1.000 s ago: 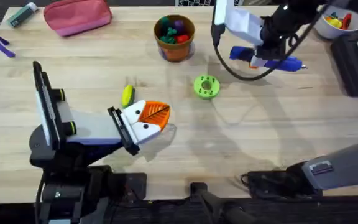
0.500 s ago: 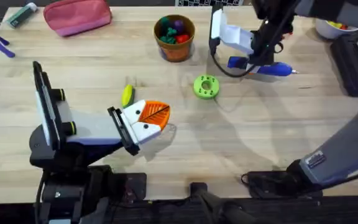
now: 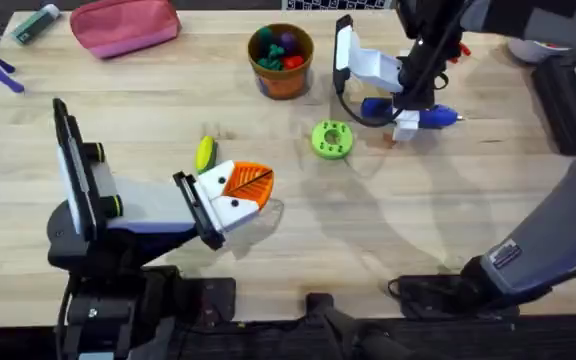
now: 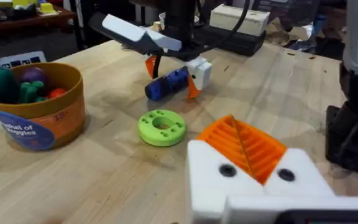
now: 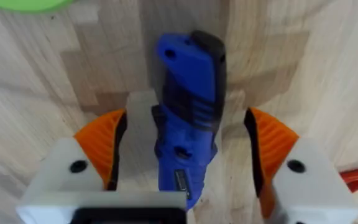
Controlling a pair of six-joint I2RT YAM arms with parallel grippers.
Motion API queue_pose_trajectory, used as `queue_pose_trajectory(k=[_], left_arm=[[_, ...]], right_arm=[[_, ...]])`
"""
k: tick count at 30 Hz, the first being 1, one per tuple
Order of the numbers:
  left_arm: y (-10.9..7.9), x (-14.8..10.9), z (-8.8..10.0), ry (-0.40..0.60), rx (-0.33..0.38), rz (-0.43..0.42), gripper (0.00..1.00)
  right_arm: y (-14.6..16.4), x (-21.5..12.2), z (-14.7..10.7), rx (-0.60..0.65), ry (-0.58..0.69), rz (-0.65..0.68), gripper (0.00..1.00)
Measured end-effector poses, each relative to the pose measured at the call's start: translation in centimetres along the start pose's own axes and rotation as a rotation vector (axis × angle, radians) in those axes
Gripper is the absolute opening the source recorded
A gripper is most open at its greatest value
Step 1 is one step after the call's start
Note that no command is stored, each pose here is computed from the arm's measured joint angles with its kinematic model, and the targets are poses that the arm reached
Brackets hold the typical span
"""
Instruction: Pick up the gripper from the table and insert it into the empty holder that is missing its gripper. Then pick up a screw, insert it into the mounting hole, and use the screwdriver to tighten it. Finally, clean up the table by picking up the vegetable and placing it into the bucket.
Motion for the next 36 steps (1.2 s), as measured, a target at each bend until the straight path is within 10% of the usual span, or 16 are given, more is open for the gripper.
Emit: queue_pose_trajectory(k=[12,36], left_arm=[[0.0,0.0,0.0,0.000,0.000,0.000,0.006],[0.0,0.0,0.0,0.000,0.000,0.000,0.006]], right_arm=[[0.1,-1.3,-0.2,0.134,-0.010,-0.028,0.993],[6.5,-22.1,-1.0,0.940,-0.495,-0.421,0.993]])
Point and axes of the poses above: each hand's point on the last joint's axis, 136 mm out from that joint toward the fingers, its own x axis out along the fingers, its own y axis along the line the jaws close on, z = x × y, the point moved 9 cm from there along -x, back along the fingers, and after that the axes turned 2 degrees about -x, right-handed, at the moved point
